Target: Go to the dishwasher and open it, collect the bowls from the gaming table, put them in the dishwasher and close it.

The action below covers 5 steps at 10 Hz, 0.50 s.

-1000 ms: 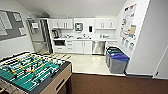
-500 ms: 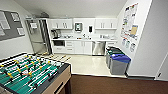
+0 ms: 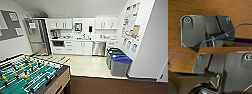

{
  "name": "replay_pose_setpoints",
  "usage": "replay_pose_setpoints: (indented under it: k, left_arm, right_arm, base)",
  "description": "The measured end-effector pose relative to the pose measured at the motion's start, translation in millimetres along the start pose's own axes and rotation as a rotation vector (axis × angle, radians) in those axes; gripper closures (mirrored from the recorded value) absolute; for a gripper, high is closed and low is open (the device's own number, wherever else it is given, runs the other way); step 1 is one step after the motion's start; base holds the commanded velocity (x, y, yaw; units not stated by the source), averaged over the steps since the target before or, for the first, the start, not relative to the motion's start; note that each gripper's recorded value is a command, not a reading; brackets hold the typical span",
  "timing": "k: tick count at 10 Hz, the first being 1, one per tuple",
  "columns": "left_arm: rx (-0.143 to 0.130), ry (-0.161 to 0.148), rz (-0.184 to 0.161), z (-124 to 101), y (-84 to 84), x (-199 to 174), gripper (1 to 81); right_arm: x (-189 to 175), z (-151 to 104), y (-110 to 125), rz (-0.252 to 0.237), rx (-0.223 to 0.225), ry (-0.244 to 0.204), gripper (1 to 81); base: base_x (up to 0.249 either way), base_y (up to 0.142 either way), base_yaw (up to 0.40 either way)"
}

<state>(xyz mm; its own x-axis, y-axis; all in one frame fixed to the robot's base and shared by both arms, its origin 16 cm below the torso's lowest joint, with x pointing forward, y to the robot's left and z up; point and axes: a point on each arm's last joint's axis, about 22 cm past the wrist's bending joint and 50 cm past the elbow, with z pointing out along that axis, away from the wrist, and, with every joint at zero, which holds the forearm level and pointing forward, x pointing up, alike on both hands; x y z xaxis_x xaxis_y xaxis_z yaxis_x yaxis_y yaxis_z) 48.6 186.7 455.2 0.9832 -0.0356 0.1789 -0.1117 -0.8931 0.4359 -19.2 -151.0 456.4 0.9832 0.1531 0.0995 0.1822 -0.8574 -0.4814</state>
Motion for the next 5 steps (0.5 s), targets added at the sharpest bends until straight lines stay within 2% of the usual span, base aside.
replay_pose_setpoints:
  k: [5]
  left_arm:
    - [0.0,-0.001,0.0,0.0,0.0,0.0,1.0]
  right_arm:
    - [0.5,0.0,0.1,0.0,0.0,0.0,1.0]
  base:
    - [0.117,0.0,0.0]
